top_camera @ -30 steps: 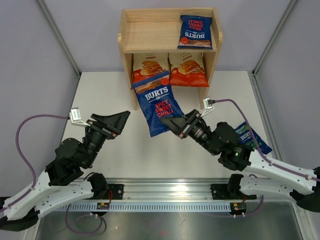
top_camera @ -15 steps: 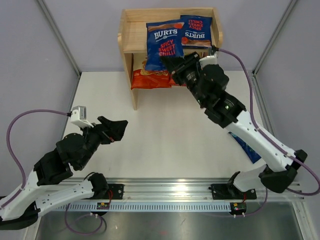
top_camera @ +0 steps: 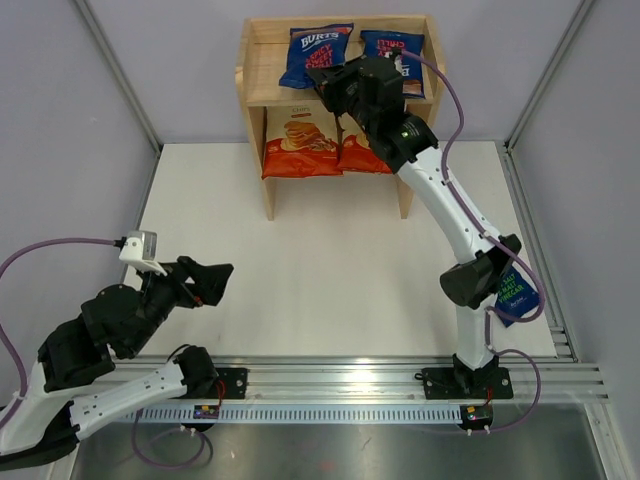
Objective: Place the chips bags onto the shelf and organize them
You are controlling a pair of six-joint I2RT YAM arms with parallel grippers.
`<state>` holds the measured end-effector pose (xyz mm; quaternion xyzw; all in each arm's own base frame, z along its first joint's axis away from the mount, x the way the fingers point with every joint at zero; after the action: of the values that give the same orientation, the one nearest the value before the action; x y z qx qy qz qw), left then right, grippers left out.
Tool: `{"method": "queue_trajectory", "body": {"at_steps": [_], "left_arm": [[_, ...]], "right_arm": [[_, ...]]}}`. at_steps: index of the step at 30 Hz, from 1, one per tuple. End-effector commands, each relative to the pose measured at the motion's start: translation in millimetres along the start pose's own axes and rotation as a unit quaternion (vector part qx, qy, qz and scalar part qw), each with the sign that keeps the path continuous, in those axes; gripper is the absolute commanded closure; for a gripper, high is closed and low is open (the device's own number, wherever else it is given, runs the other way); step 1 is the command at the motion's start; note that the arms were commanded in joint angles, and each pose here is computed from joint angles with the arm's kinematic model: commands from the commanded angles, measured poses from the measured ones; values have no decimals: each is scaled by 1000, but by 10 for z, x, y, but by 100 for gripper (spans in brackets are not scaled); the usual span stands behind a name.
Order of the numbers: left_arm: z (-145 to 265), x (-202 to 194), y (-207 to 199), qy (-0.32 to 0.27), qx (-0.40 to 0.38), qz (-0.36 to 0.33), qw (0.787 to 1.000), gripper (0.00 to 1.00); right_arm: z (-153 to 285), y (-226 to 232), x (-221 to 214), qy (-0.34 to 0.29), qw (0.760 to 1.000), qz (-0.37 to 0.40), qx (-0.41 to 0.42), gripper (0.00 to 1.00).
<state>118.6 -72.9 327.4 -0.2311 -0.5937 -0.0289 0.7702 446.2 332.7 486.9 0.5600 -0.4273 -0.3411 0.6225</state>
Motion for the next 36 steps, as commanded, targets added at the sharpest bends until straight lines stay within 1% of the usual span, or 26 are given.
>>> {"method": "queue_trajectory", "body": {"at_steps": [1,6,9,10,12,13,16,17,18,19,21,27,30,32,33,36], "left_arm": [[15,-84,74,12,7,-28,999,1],[56,-97,126,3,8,-20,1000,1],[70,-98,142,0,8,-16,1000,1],[72,-94,141,-1,8,-14,1000,1],[66,-111,126,2,4,-12,1000,1],[62,-120,120,4,3,-12,1000,1],[47,-143,106,7,1,-9,1000,1],[39,-151,104,8,2,-10,1000,1],[42,-149,111,8,4,-11,1000,1],[41,-141,111,8,6,-11,1000,1],[46,-141,119,12,9,-12,1000,1],[57,-132,138,12,15,-12,1000,1],[49,-142,145,13,19,-11,1000,1],[42,-152,140,15,18,-12,1000,1],[34,-157,129,17,16,-13,1000,1],[11,-182,116,22,17,-15,1000,1]], "right_arm": [[-11,162,125,13,999,-50,16,89],[-68,-48,203,-4,998,-63,-27,89],[10,-22,262,-18,997,-63,-30,89],[7,-80,284,-23,997,-63,-37,82],[67,-14,342,-29,997,-67,-29,78],[70,-13,366,-29,997,-71,-29,70],[84,-29,334,-13,996,-71,-42,60],[94,-35,324,-10,996,-72,-48,54],[108,-103,318,-9,995,-70,-66,53],[129,-78,327,-10,995,-72,-67,52],[163,-124,327,-10,994,-73,-82,45],[311,-110,340,-6,993,-71,-95,39],[398,-2,328,4,994,-73,-78,38],[438,62,288,23,995,-71,-60,37],[476,107,263,34,996,-65,-54,34],[523,127,232,48,996,-58,-51,31]]}}
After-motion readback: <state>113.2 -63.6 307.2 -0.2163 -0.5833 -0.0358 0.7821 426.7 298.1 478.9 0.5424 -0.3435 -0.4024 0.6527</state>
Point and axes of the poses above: each gripper's point midway between its finger pads, its own z axis back along the fingers, its own y axis along the line the jaws close on, x = y × z, the point moved 3 cm from there along z, back along the fingers, and after that the axes turned 7 degrees about -z, right-handed, at the moved point
